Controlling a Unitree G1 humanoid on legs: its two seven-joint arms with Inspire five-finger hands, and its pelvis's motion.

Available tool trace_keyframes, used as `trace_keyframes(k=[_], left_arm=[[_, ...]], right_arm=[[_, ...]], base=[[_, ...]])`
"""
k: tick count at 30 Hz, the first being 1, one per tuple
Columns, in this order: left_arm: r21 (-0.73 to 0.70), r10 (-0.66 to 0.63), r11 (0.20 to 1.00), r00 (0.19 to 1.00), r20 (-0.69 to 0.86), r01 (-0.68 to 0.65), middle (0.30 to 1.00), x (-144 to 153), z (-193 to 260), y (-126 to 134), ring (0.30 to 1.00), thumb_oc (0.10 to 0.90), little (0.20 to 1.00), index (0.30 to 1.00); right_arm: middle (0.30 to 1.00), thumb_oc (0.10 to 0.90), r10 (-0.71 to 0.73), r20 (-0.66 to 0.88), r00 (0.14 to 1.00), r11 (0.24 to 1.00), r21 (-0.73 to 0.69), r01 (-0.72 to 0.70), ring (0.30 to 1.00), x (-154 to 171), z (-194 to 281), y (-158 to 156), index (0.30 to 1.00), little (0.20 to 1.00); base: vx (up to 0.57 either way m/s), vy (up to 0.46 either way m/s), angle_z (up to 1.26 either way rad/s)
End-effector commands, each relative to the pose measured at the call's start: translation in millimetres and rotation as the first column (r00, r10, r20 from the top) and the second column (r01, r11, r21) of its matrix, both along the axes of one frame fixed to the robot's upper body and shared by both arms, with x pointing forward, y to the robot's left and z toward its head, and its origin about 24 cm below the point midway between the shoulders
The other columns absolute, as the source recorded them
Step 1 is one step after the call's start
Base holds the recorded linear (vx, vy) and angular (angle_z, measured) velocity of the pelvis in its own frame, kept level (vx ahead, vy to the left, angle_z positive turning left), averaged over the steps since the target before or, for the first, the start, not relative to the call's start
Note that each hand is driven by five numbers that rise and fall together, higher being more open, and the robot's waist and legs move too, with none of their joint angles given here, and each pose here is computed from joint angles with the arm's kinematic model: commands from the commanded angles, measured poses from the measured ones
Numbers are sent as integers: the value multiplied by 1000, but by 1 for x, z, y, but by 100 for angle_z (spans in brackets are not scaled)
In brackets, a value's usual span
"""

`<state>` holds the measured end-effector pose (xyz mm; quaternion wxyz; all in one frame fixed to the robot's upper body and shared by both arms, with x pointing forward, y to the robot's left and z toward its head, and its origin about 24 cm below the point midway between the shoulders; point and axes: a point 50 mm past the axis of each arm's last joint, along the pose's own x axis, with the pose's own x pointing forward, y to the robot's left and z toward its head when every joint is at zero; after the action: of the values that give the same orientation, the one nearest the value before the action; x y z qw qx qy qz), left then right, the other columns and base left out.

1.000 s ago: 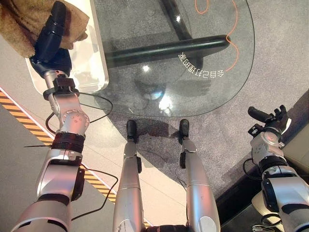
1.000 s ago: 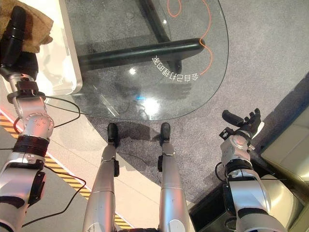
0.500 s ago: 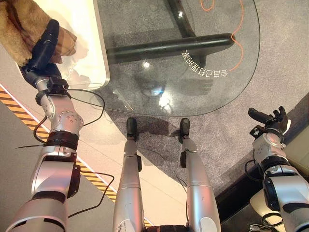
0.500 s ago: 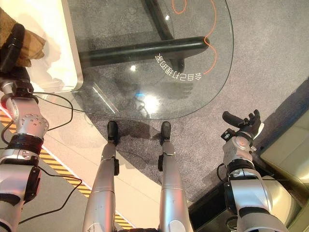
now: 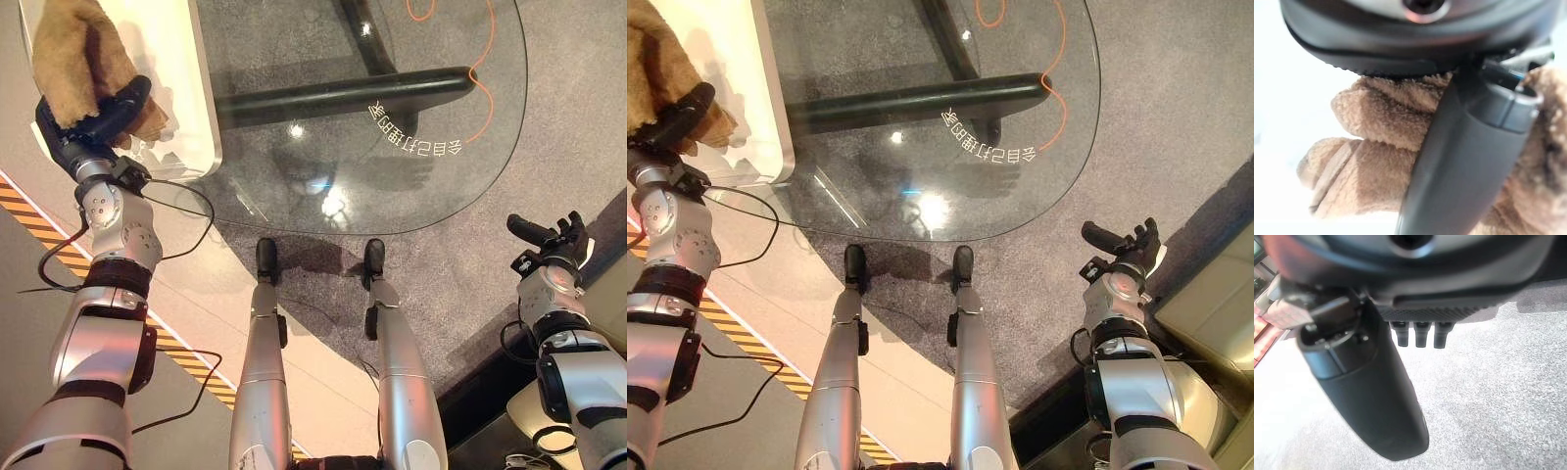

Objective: Wipe the table with a cloth and put it in the basket.

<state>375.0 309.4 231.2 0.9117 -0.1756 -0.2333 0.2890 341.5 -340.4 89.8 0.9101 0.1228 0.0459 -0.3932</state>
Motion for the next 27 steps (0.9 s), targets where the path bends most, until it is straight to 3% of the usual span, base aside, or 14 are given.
trace_keyframes(k=[1,6,10,27], left_arm=[[104,161,978,972,170,-180,300,-25,71,34,300,100,200,300],[138,188,970,976,107,-202,300,-22,70,34,300,100,200,300],[207,266,945,964,-32,-254,300,-18,67,39,300,100,200,300],[192,381,923,864,-328,-334,300,-15,38,57,300,100,200,300]], right_arm=[[900,800,-107,3,994,989,-99,107,900,-22,15,-40,900,900],[900,800,-100,-3,995,989,-106,99,900,-21,17,-41,900,900],[900,800,-87,-14,996,990,-113,85,900,-19,20,-41,900,900],[900,800,-47,-25,999,990,-138,43,900,-11,29,-38,900,900]], base=[[4,32,0],[1,6,0],[0,0,0],[0,0,0]])
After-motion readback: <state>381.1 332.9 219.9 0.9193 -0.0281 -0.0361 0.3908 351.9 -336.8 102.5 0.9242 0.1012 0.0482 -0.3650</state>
